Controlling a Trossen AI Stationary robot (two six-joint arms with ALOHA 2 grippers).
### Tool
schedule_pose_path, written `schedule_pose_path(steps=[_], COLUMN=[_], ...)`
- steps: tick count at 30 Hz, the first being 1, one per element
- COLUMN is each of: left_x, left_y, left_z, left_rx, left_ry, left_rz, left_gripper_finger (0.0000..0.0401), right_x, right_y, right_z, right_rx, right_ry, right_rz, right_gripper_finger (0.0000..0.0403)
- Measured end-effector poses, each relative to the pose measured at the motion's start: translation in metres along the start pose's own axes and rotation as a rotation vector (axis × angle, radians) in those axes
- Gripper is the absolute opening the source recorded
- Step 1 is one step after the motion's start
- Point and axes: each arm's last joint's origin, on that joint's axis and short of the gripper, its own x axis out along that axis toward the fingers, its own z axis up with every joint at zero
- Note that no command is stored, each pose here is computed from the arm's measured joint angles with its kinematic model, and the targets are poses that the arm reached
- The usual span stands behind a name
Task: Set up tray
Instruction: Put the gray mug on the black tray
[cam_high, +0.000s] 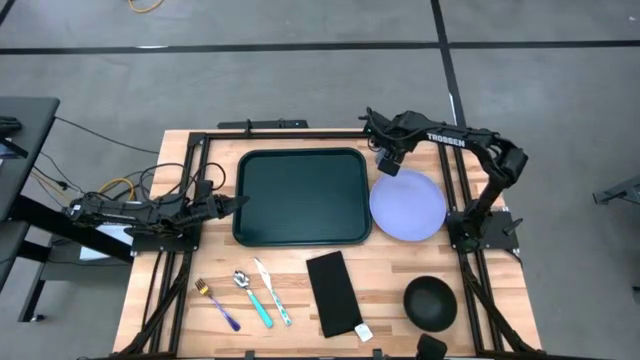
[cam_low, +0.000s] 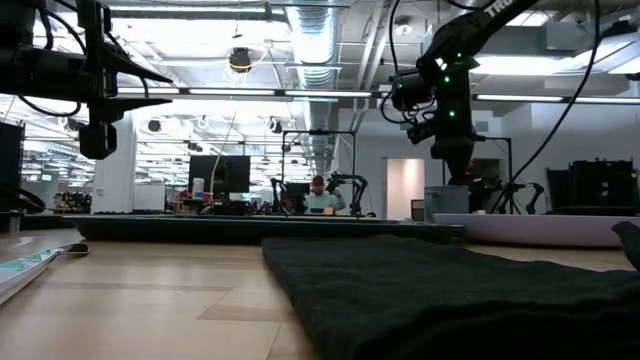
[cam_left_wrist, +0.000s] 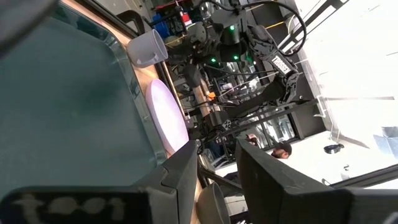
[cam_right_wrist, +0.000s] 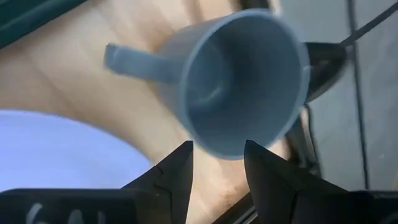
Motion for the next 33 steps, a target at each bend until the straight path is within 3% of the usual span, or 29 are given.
schedule_pose_path(steps=[17,33], left_x=[0.0,0.0], left_y=[-0.0001,-0.0001], left_z=[-0.0002,-0.0002], left_rx=[0.0,0.0], left_ry=[0.006,0.006], left_rz=[-0.002,-0.003], left_gripper_finger=[0.01,0.01], right_x=[0.0011,0.0012], right_y=[0.0088,0.0103], right_z=[0.0056,0.0057], right_rx=[-0.093,-0.086], right_ry=[-0.031,-0.04], right_rz=[0.049,0.094], right_gripper_finger=[0.0128,0.0006])
